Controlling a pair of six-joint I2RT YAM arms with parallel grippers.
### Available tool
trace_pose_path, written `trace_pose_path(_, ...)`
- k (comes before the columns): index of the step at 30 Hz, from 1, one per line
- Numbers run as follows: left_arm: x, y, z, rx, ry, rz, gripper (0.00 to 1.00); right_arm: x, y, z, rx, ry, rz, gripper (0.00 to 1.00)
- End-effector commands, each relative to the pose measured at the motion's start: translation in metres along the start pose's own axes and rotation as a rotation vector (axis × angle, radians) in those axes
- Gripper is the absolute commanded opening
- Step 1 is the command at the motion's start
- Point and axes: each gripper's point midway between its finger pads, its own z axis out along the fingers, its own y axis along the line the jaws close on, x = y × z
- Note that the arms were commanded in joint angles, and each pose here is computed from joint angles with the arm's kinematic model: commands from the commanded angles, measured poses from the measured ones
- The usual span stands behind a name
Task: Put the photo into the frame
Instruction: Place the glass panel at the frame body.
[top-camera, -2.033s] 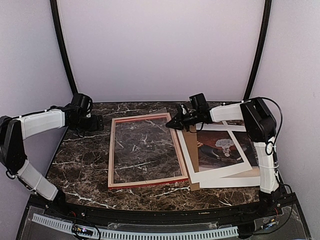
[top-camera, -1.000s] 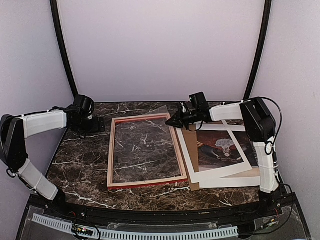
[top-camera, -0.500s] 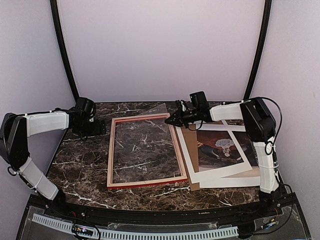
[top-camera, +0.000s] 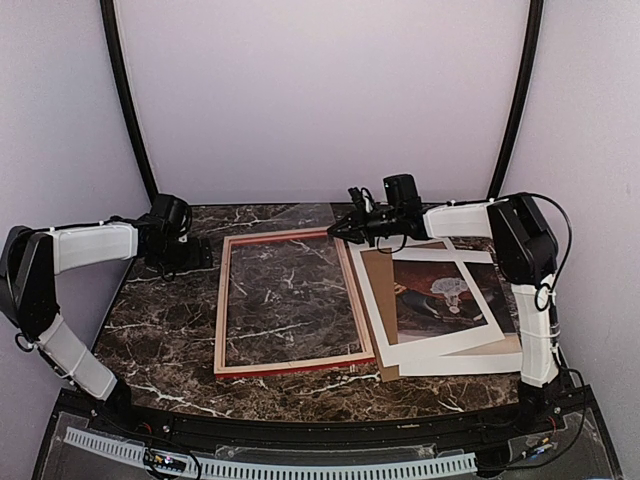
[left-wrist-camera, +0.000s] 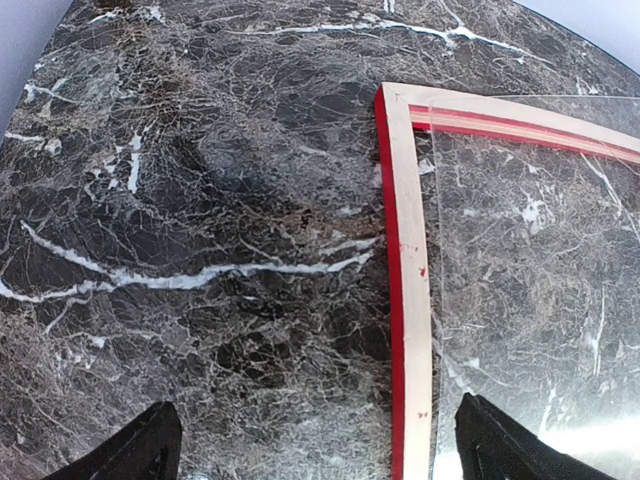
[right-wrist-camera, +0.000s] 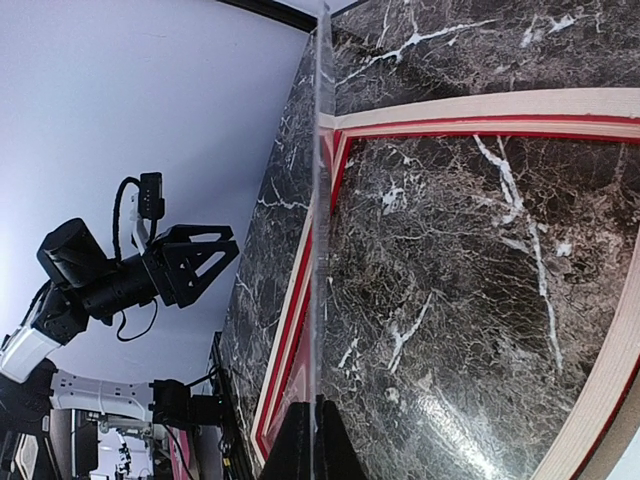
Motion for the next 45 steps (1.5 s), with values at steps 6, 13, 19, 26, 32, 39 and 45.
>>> trace_pose_path(6, 0.001, 0.000, -0.003, 0.000, -0.009, -0.001, 0.98, -0.005, 0.035, -0.007, -0.076, -0.011, -0.074, 0.00)
trace_pose_path(13, 0.002, -0.001, -0.004, 0.006, -0.007, 0.000, 0.98, 0.010, 0.023, -0.007, -0.053, 0.011, -0.059, 0.06)
trace_pose_path(19, 0.001, -0.002, -0.006, 0.015, -0.012, -0.003, 0.98, 0.021, 0.019, -0.009, -0.040, 0.023, -0.058, 0.15)
trace_pose_path(26, 0.003, -0.003, -0.008, 0.027, -0.012, -0.009, 0.98, 0.037, 0.014, -0.009, -0.023, 0.032, -0.056, 0.24)
trace_pose_path(32, 0.009, -0.006, -0.004, 0.050, 0.001, -0.016, 0.98, 0.051, 0.010, -0.006, -0.020, 0.042, -0.052, 0.30)
trace_pose_path(39, 0.031, -0.016, 0.009, 0.117, 0.063, -0.050, 0.97, 0.064, 0.004, -0.003, -0.010, 0.051, -0.049, 0.35)
trace_pose_path(45, 0.060, -0.022, 0.023, 0.169, 0.142, -0.068, 0.89, 0.072, 0.003, -0.001, -0.019, 0.054, -0.046, 0.37)
